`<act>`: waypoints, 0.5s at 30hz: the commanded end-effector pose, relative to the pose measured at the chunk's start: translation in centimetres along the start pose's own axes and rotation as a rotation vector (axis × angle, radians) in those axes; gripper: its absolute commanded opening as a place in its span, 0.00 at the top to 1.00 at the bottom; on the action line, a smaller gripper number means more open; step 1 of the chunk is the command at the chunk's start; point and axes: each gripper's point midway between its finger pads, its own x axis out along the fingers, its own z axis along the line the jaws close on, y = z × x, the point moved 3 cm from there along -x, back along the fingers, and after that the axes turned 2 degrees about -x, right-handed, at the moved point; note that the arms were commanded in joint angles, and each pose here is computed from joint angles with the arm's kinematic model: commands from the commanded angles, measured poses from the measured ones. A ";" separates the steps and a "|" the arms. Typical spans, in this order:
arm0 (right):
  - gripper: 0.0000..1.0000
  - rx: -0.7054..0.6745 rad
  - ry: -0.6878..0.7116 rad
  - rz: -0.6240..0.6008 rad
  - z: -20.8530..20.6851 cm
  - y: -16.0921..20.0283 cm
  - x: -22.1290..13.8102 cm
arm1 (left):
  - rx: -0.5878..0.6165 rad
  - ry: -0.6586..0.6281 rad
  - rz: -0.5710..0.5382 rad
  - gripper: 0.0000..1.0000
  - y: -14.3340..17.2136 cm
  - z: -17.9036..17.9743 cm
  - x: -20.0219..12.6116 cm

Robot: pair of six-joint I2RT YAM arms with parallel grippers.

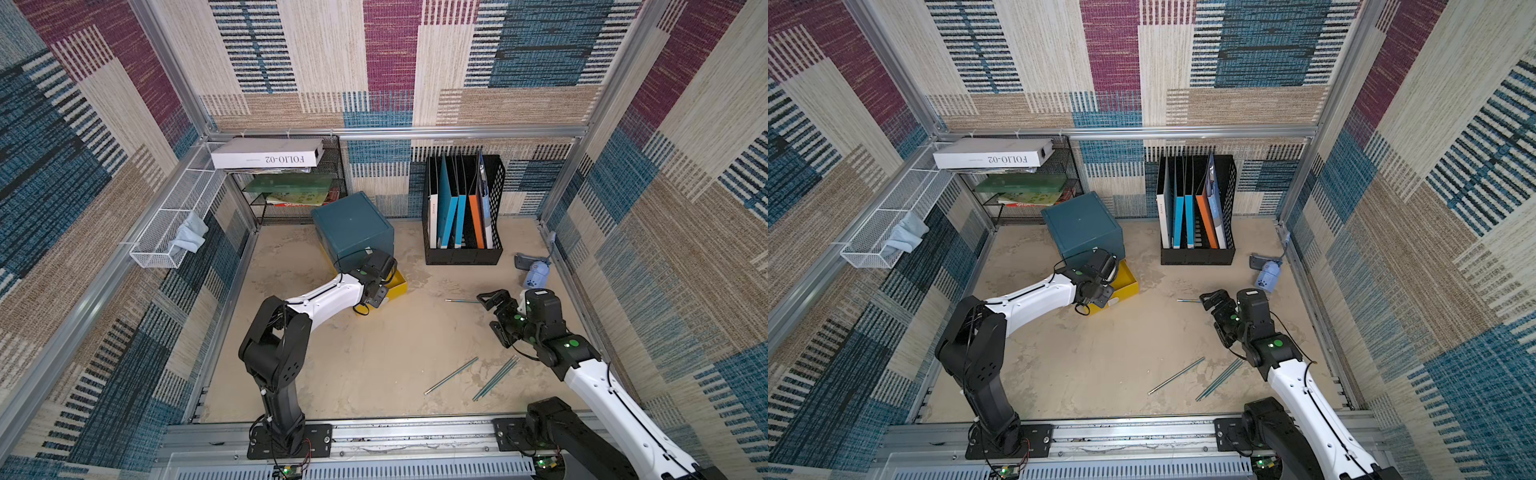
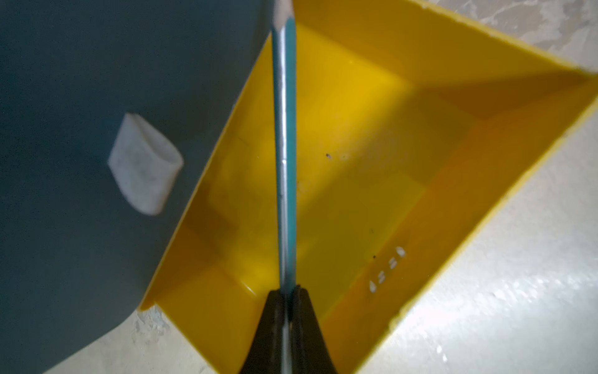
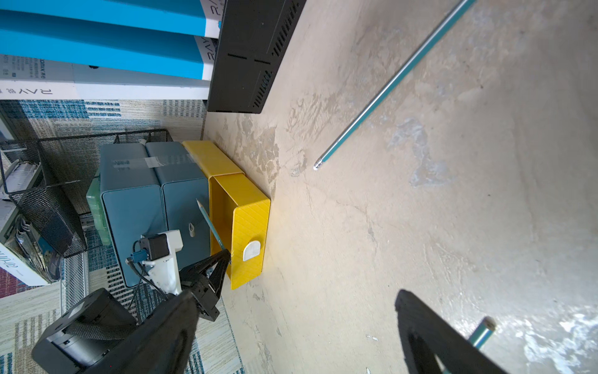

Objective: Please place the pencils in the drawer according to their color
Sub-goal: Place the pencil in the drawer.

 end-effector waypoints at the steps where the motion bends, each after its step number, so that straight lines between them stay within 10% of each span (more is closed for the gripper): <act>1: 0.01 0.002 -0.013 -0.007 0.2 -0.1 -0.1 | -0.030 0.041 0.020 1.00 0.6 -0.7 -0.5; 5: 0.01 0.004 -0.014 -0.009 0.2 -0.1 -0.1 | -0.019 0.060 0.037 1.00 0.5 -1.2 -0.7; 10: 0.01 0.002 -0.017 -0.012 0.3 -0.1 -0.2 | -0.031 0.065 0.021 0.57 -0.9 -1.1 -1.3; 15: 0.01 -0.001 -0.019 -0.016 0.5 -0.2 -0.3 | -0.048 0.084 -0.030 0.44 -3.3 -0.7 -3.1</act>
